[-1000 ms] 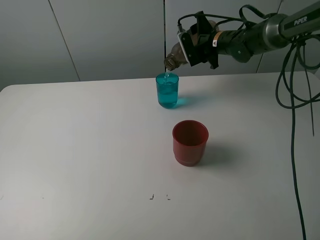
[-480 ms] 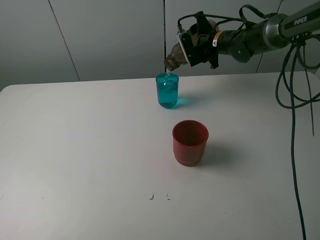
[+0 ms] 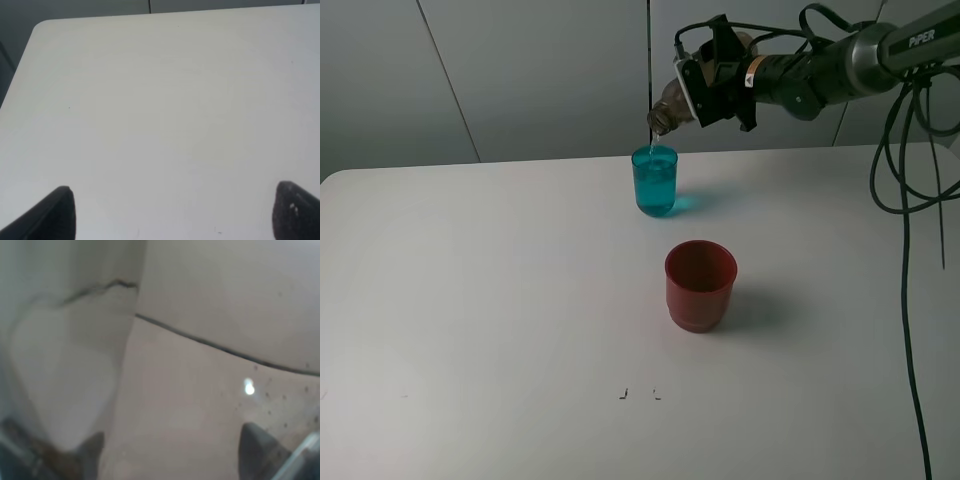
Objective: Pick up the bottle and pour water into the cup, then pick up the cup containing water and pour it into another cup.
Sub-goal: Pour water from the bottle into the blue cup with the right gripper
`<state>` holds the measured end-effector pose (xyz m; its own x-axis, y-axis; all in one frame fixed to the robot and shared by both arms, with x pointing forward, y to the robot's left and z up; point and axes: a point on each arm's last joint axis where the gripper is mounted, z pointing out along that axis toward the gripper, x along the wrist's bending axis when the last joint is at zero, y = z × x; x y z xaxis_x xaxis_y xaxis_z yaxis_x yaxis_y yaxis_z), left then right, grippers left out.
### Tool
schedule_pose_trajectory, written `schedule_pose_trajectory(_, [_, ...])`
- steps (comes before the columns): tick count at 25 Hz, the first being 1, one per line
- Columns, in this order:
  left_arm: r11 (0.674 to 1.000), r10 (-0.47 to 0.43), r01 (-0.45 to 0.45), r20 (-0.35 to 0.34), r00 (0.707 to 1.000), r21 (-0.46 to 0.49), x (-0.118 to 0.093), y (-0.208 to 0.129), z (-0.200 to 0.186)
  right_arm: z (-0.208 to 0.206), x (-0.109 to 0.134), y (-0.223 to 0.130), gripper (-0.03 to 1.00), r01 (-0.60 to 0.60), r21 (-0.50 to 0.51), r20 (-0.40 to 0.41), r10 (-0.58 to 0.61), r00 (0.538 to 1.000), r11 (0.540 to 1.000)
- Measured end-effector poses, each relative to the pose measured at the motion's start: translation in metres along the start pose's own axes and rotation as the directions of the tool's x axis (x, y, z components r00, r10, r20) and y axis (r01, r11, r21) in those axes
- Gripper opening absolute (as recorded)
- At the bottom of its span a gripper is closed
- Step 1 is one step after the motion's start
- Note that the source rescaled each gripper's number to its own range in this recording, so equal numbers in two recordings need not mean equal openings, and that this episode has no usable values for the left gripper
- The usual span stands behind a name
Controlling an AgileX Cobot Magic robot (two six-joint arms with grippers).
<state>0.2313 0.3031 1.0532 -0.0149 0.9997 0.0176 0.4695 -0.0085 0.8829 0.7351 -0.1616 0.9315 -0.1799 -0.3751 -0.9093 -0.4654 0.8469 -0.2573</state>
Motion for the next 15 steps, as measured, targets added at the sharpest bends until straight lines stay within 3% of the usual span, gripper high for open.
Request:
schedule_pose_trajectory(10, [1.0, 0.0, 0.0, 0.0, 1.0, 0.0, 0.0, 0.0, 0.0, 0.0, 0.0017, -0.0004, 0.0, -0.02, 0.005, -0.021, 0.02, 1.0, 1.0])
schedule_pose_trajectory(15, [1.0, 0.007, -0.007, 0.0, 1.0, 0.0, 0.0, 0.0, 0.0, -0.0003, 0.0077, -0.0016, 0.0, -0.093, 0.025, -0.085, 0.095, 0.992, 0.995])
